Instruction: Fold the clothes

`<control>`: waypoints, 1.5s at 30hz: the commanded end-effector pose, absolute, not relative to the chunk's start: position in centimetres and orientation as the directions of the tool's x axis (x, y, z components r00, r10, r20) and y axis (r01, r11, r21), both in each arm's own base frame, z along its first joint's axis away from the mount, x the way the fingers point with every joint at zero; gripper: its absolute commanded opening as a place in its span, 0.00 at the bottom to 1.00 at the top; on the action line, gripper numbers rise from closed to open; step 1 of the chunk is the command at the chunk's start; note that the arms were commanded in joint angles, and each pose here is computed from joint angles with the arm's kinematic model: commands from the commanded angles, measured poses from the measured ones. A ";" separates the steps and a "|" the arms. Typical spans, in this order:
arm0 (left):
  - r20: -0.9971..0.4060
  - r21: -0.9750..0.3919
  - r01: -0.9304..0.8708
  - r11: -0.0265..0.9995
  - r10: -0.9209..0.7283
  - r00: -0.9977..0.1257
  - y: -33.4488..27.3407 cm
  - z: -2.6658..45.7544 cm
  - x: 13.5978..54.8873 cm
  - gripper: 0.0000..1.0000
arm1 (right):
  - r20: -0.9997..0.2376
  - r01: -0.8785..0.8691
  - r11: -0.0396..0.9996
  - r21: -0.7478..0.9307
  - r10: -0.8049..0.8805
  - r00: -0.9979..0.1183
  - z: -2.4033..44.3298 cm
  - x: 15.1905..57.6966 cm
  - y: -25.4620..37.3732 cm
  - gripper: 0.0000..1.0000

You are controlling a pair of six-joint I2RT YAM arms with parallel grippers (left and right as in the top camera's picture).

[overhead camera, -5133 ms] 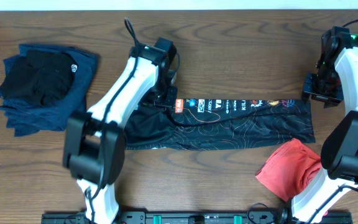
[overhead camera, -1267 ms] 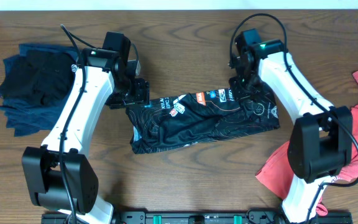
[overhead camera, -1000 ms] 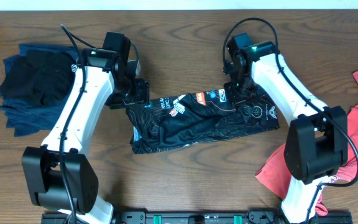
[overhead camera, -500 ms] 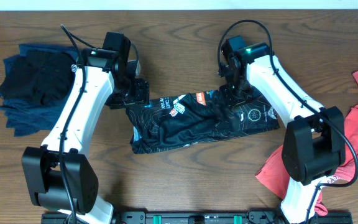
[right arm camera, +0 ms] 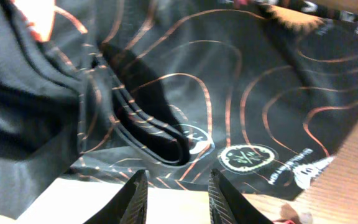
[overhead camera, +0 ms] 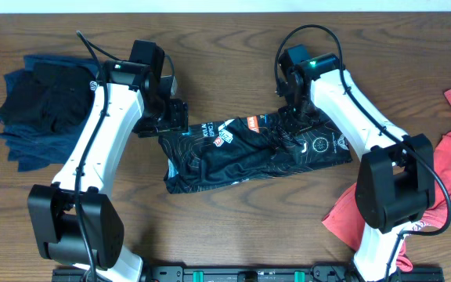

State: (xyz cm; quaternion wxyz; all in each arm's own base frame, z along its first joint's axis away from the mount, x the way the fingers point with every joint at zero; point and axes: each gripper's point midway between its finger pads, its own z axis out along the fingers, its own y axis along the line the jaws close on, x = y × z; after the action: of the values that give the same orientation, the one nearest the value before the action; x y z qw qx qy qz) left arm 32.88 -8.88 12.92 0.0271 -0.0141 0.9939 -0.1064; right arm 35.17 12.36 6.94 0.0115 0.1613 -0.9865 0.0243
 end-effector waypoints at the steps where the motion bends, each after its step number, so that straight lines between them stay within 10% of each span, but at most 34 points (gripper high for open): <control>1: -0.058 -0.201 -0.026 0.979 -0.039 -0.998 -8.5 13.1 32.9 0.68 | 0.008 -0.208 0.964 -0.165 -0.209 -0.978 7.0 36.0 10.8 0.30; 18: -0.052 -0.199 -0.027 0.980 -0.039 -0.998 -8.4 13.1 32.8 0.68 | 0.061 -0.170 0.978 -0.122 -0.164 -0.985 1.9 33.2 10.8 0.29; 26: -0.051 -0.199 -0.028 0.980 -0.039 -0.998 -8.4 13.1 32.8 0.68 | 0.094 -0.458 0.834 0.308 -0.506 -0.857 2.7 29.2 17.4 0.29; 41: -0.052 -0.199 -0.027 0.980 -0.039 -0.998 -8.4 13.1 32.8 0.68 | 0.085 -0.411 0.899 0.153 -0.426 -0.901 2.0 31.0 15.8 0.22; 45: -0.051 -0.200 -0.028 0.979 -0.038 -0.998 -8.4 13.1 32.8 0.68 | 0.090 -0.418 0.900 0.126 -0.430 -0.898 1.9 30.9 15.7 0.01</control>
State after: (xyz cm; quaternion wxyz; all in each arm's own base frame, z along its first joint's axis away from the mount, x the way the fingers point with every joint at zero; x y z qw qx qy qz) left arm 32.77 -8.87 12.91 0.0249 -0.0143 0.9939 -0.1060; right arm 31.12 15.76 2.29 0.0536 0.2193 -0.9717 -0.0700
